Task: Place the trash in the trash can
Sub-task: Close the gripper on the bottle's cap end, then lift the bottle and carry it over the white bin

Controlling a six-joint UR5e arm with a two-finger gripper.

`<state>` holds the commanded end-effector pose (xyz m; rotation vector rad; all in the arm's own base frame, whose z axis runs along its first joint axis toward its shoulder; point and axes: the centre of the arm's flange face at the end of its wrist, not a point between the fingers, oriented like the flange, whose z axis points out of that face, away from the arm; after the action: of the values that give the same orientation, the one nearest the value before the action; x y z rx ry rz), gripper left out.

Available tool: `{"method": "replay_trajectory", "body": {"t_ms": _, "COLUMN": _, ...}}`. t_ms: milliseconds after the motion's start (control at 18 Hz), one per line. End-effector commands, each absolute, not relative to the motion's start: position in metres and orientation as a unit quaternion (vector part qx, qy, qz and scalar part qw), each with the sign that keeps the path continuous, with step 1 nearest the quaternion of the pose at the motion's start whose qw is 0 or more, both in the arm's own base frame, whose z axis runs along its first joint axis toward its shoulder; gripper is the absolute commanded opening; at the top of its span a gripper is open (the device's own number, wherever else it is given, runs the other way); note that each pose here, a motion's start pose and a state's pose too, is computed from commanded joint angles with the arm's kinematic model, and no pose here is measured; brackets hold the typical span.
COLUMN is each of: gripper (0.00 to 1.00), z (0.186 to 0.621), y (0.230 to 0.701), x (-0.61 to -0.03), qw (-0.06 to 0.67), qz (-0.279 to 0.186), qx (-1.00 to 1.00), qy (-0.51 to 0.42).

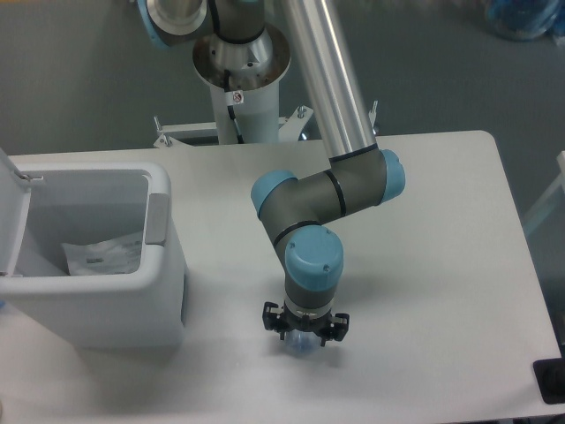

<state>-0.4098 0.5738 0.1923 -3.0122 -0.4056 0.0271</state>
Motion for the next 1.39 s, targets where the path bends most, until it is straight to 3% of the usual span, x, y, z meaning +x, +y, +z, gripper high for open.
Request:
{"method": "replay_trajectory", "body": {"t_ms": 722, "gripper": 0.69, "z": 0.198, "y": 0.574, "x": -0.412, "qw": 0.055, "qz": 0.012, "qx": -0.989, "qy": -0.133}}
{"method": "replay_trajectory", "body": {"t_ms": 833, "gripper": 0.68, "z": 0.211, "y": 0.576, "x": -0.414, "qw": 0.063, "qz": 0.019, "qx": -0.989, "qy": -0.133}}
{"method": "replay_trajectory", "body": {"t_ms": 944, "gripper": 0.6, "z": 0.216, "y": 0.576, "x": -0.413, "qw": 0.066, "qz": 0.021, "qx": -0.989, "qy": -0.133}}
{"method": "replay_trajectory", "body": {"t_ms": 1389, "gripper": 0.61, "z": 0.269, "y": 0.57, "x": -0.418, "qw": 0.098, "qz": 0.044, "qx": -0.985, "qy": -0.137}}
